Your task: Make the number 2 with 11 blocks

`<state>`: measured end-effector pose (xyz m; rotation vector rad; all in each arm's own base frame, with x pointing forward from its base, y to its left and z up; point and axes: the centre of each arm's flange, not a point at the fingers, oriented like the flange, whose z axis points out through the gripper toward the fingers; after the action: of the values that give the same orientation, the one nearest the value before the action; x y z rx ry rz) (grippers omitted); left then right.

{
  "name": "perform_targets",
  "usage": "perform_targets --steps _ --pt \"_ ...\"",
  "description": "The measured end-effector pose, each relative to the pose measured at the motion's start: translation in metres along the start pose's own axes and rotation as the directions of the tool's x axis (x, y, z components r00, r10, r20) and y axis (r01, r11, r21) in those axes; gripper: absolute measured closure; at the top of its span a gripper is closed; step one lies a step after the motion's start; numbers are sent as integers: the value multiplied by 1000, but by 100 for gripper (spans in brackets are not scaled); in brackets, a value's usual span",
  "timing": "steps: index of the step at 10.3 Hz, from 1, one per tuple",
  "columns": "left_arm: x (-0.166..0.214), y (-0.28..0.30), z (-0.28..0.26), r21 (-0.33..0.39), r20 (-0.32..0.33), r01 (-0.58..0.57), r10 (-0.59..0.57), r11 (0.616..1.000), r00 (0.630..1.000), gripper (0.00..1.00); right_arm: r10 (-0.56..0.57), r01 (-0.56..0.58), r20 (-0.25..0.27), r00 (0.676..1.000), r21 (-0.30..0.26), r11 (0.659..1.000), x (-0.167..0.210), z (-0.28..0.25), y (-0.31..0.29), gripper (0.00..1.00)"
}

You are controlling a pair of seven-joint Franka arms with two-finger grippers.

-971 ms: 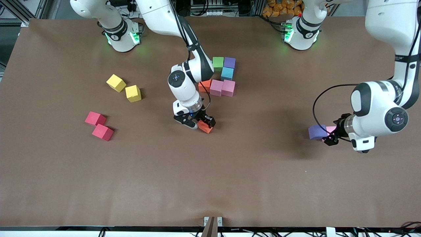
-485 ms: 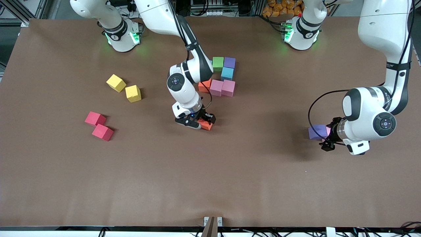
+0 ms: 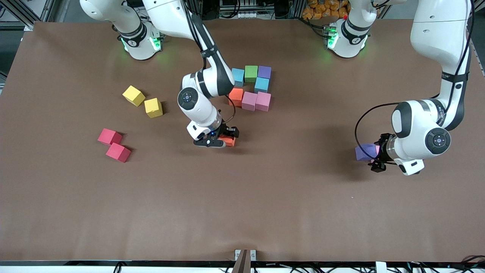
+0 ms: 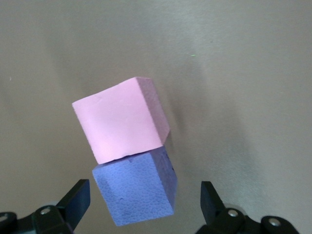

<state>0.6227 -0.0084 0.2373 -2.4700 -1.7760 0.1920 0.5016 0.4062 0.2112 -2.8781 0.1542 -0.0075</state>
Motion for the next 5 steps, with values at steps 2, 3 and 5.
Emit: perform_targets --steps 2,3,5 --pt "-1 -2 3 7 2 51 -51 999 999 0 -41 41 27 999 -12 999 -20 2 -6 44" --pt "-1 -2 4 8 3 68 -68 998 998 0 -54 55 42 998 -13 998 -33 4 -9 44" --pt "-2 -4 7 13 15 89 -90 996 996 0 -65 66 67 996 -20 998 -56 8 -13 44"
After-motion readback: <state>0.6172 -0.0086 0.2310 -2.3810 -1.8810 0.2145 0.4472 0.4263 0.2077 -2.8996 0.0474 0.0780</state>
